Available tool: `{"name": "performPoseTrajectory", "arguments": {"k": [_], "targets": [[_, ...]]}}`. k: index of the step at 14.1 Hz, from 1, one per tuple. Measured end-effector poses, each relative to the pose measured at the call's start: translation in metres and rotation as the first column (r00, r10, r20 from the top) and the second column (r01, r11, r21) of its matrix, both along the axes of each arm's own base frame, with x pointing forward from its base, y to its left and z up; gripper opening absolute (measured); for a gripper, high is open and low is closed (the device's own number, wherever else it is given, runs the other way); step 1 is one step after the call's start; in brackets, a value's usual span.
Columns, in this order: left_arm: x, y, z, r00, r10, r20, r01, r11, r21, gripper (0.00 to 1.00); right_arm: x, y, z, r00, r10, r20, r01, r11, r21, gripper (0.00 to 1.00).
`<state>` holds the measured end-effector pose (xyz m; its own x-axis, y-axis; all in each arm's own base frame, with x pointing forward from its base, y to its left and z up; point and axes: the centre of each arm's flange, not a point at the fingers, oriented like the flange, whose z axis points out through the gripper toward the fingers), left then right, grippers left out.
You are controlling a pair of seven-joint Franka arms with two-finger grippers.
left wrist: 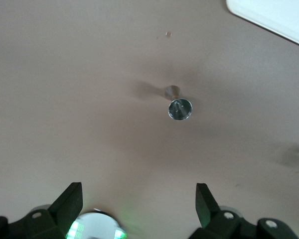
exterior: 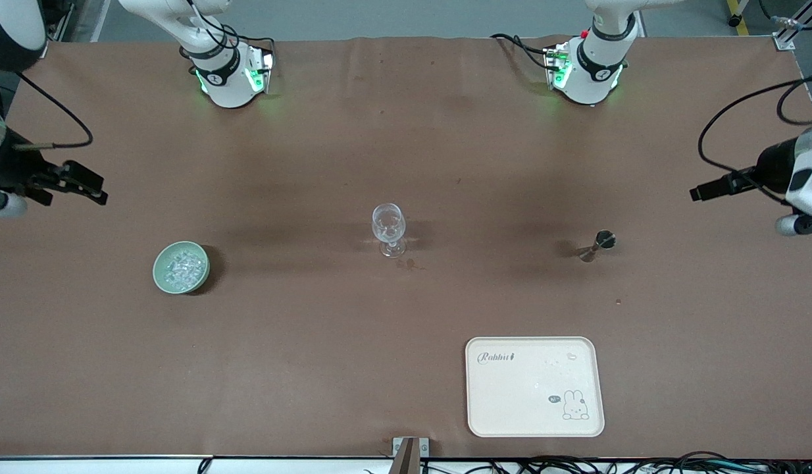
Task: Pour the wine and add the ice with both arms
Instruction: 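Move the right gripper toward the ice bowl while the left gripper reaches the jigger, then grasp the metal jigger with the left gripper while the right gripper lowers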
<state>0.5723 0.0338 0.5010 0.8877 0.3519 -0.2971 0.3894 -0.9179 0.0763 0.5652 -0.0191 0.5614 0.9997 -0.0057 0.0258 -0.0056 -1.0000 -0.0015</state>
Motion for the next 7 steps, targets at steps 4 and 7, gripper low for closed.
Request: {"name": "performPoseTrajectory", "arguments": {"k": [4, 7], "targets": [[0.003, 0.039, -0.088, 0.971, 0.198, -0.132, -0.220, 0.958, -0.183, 1.00, 0.008, -0.006, -0.061, 1.000, -0.010, -0.007, 0.010, 1.000, -0.001, 1.00], [0.004, 0.069, -0.154, 0.911, 0.315, -0.266, -0.383, 0.885, -0.264, 1.00, 0.016, -0.019, -0.122, 0.999, -0.032, -0.030, 0.032, 0.999, -0.004, 0.99]]}}
